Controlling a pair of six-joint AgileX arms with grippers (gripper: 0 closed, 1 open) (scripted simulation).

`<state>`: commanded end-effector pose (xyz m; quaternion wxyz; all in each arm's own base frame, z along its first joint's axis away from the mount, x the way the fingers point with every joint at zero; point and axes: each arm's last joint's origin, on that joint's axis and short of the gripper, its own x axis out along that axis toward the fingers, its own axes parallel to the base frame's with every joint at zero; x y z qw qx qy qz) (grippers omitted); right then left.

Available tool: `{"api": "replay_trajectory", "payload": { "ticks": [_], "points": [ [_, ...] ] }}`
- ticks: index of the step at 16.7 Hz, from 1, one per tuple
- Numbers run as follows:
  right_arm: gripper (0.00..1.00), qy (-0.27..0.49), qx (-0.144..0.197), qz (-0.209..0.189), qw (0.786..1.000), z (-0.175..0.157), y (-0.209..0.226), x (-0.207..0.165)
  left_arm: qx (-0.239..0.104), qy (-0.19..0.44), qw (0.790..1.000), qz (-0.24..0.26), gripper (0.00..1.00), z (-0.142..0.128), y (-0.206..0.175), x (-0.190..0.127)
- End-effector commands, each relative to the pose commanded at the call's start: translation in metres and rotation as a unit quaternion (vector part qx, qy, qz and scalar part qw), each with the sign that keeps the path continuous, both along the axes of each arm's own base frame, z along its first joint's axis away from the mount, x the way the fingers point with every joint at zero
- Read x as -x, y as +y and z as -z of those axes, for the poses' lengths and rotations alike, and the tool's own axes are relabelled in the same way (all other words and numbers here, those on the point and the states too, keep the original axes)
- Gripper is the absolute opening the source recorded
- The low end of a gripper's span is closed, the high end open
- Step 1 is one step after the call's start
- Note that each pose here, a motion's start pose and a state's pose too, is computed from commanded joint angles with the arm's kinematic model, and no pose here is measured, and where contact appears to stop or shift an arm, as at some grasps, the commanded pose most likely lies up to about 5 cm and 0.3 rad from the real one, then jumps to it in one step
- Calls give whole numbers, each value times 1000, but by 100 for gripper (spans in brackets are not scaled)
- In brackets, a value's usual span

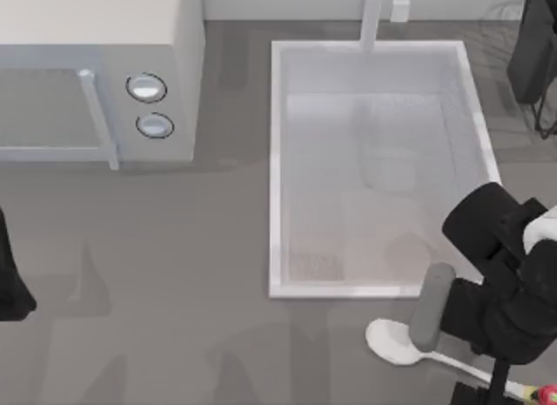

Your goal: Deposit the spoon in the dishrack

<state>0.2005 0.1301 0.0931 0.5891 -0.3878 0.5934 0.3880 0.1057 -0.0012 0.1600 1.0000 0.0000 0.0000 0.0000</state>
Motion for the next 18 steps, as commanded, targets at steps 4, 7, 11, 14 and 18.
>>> {"api": "replay_trajectory", "payload": {
  "ticks": [4, 7, 11, 14, 18],
  "points": [
    [0, -6, -11, 7, 1000, -29, 2, -6, 0, 0, 1000, 0, 100, 0, 0, 0],
    [0, -3, -9, 12, 1000, -56, 8, -17, 0, 0, 1000, 0, 100, 0, 0, 0],
    [0, 11, 0, 8, 1000, -119, 12, -21, 0, 0, 1000, 0, 100, 0, 0, 0],
    [0, 10, -1, 3, 1000, -173, 9, -14, 0, 0, 1000, 0, 100, 0, 0, 0],
    [0, -5, -11, 3, 1000, -218, 1, -2, 0, 0, 1000, 0, 100, 0, 0, 0]
  ]
}}
